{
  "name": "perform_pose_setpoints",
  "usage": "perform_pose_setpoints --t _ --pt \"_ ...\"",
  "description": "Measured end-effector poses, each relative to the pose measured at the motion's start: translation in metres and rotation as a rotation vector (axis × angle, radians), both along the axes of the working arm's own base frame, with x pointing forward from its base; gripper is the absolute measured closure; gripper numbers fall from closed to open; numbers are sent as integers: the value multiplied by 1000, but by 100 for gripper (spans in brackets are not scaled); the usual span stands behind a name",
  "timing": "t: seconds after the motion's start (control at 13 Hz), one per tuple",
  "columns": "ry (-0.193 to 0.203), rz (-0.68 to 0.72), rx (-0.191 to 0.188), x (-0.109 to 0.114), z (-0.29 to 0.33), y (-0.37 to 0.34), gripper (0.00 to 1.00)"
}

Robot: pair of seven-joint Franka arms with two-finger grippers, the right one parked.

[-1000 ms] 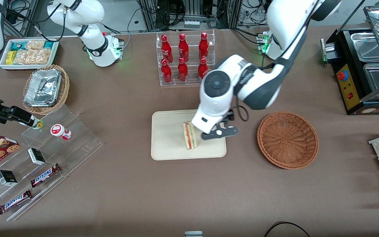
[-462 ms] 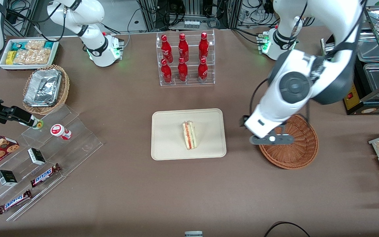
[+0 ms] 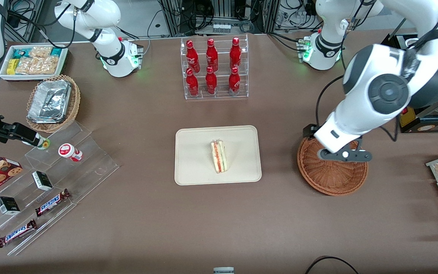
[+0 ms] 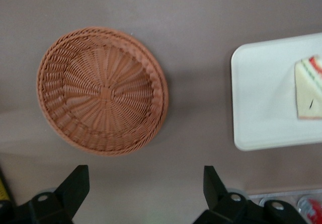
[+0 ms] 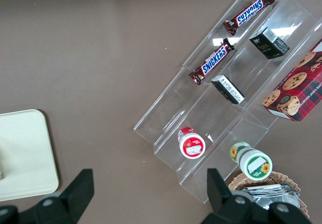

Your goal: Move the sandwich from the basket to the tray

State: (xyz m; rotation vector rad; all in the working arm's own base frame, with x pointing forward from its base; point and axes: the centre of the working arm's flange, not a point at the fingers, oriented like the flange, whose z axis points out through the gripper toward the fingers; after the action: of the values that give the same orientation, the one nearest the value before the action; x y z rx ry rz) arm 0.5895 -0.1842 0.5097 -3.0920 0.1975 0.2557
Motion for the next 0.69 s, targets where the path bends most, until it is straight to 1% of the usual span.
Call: perform_pose_setpoints --t 0.15,0.38,0.46,0.69 --pt "14 -29 -18 -3 16 38 0" --pt "37 -40 -11 -20 46 84 0" --pt "39 -39 -8 -27 56 92 0" --pt "24 -30 0 -48 76 100 0"
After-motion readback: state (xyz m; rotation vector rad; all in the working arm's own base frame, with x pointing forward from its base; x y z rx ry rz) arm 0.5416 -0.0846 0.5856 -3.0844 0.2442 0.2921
